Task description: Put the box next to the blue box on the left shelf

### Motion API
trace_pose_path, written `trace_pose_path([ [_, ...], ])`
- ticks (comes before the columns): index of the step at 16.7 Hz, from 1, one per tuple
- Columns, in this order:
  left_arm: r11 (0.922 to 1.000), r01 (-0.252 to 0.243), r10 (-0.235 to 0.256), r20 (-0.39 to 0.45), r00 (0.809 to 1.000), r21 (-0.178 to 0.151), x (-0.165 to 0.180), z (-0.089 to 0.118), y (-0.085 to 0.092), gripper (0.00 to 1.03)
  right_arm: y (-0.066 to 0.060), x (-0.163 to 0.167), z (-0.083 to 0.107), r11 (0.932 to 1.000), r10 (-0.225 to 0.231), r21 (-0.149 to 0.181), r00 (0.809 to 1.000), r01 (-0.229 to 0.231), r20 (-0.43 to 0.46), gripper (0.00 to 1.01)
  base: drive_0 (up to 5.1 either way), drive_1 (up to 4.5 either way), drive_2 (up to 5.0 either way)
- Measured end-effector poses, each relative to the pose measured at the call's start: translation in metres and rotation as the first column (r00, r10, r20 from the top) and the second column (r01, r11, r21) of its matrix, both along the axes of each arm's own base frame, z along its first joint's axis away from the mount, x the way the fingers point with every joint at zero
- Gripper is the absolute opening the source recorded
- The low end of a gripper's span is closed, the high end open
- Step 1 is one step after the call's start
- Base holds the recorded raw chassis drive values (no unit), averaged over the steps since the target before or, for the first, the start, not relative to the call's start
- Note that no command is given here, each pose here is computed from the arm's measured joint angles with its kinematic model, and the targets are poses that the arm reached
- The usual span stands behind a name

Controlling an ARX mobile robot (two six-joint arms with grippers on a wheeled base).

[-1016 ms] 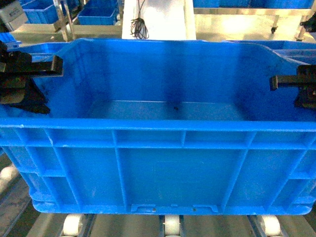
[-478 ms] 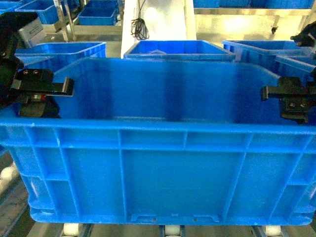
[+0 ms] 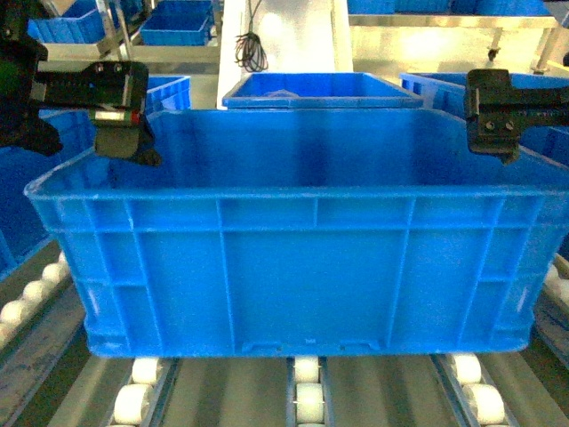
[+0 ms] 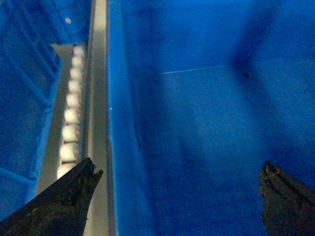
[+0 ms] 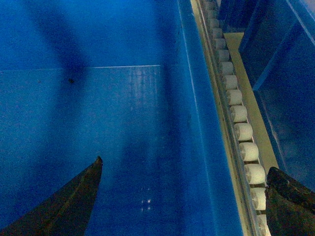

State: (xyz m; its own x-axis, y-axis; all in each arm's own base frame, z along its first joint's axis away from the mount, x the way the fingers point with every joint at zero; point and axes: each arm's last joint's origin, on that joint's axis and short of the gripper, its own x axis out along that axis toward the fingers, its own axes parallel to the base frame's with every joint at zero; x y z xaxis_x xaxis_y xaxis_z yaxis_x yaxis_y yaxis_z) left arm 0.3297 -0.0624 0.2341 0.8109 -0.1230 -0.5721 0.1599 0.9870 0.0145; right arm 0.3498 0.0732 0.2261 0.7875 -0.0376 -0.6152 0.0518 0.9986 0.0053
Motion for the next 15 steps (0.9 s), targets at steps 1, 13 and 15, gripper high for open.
trace_pose_path([
  [1,0.9996,-0.027,0.027,0.062,0.998,0.004,0.003,0.005,0.001,0.98,0.003,0.0,0.004,1.0,0.005,0.0,1.0,-0.005,0.026,0.98,0.0,0.0,0.0],
  [13,0.9848,-0.123,0.171,0.569,0.804,-0.123,-0.081,-0.017,0.043,0.23,-0.044,-0.088,-0.003,0.9993,0.037,-0.018,0.776,-0.034,0.629,0.25,0.0,0.0,0.0],
  [15,0.9848,-0.128,0.172,0.545,0.82,-0.117,-0.108,-0.035,0.049,0.02,-0.053,-0.118,-0.024,0.9989,0.047,-0.03,0.797,-0.037,0.602,0.02,0.0,0.0,0.0],
])
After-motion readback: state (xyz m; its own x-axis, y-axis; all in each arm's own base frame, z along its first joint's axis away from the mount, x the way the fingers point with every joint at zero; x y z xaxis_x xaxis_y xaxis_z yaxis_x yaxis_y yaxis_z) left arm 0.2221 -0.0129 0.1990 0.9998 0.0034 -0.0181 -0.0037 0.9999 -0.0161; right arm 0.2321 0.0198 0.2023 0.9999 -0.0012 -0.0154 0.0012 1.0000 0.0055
